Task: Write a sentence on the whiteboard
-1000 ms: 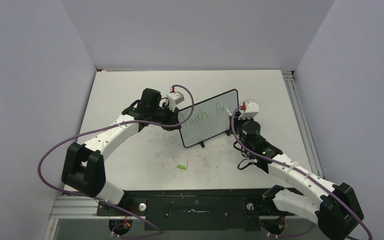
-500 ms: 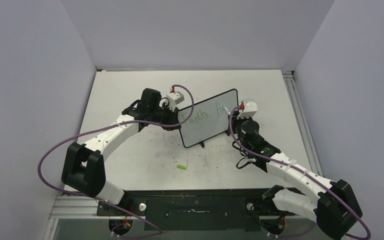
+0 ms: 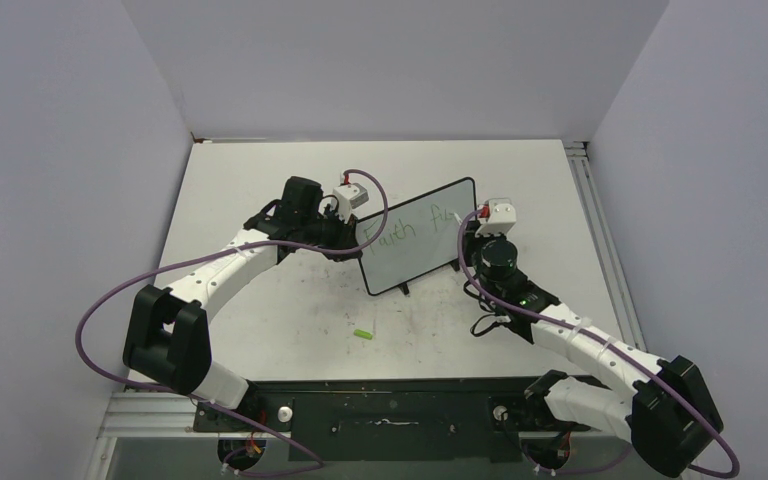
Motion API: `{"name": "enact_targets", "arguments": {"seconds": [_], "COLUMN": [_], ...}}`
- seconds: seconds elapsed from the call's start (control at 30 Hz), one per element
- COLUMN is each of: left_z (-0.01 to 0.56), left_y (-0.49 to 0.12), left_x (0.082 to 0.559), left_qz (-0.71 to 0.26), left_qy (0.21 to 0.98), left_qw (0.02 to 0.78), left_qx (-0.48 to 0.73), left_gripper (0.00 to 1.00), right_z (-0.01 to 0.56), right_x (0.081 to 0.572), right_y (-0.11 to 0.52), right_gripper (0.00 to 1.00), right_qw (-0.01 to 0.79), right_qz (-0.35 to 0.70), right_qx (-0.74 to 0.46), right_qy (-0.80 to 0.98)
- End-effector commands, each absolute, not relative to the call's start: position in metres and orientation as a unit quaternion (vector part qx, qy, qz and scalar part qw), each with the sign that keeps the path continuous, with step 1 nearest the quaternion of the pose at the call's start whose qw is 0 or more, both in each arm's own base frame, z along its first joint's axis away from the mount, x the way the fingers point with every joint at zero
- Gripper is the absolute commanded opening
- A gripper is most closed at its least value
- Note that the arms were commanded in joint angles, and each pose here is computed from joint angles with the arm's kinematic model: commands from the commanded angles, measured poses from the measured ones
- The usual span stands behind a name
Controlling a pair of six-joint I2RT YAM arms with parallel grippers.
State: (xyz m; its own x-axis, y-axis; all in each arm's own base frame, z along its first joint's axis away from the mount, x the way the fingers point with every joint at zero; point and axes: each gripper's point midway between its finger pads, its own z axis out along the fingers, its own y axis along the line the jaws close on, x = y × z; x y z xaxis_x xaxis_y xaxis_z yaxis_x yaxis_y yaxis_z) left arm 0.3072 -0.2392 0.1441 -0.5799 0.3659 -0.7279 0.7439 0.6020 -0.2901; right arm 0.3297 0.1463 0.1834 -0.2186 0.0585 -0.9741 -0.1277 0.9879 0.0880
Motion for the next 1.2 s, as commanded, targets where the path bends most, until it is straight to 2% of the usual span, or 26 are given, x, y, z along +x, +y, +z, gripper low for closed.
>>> {"name": "enact_targets", "arguments": {"seconds": [0.0, 0.8, 1.17], "left_z": [0.153, 0.152, 0.153], "left_y": [-0.229, -0.229, -0.229], "left_x": [0.319, 0.319, 0.319], "left_qz": [-0.256, -0.256, -0.256], "left_qy": [0.832, 0.833, 0.832], "left_qw": [0.345, 0.344, 0.345], "left_qx": [0.351, 0.351, 0.351], "left_gripper": [0.00, 0.00, 0.00], "right_z": [0.214, 0.228, 0.211], "right_x": [0.340, 0.338, 0.333], "right_y": [0.143, 0.161, 0.165], "right_gripper": [0.05, 0.05, 0.05], "right_qw": [0.657, 0.669, 0.650], "right_qz": [0.077, 0.112, 0.115], "right_qx": [0.001, -0.040, -0.047], "right_qy": [0.750, 0.733, 0.750]}}
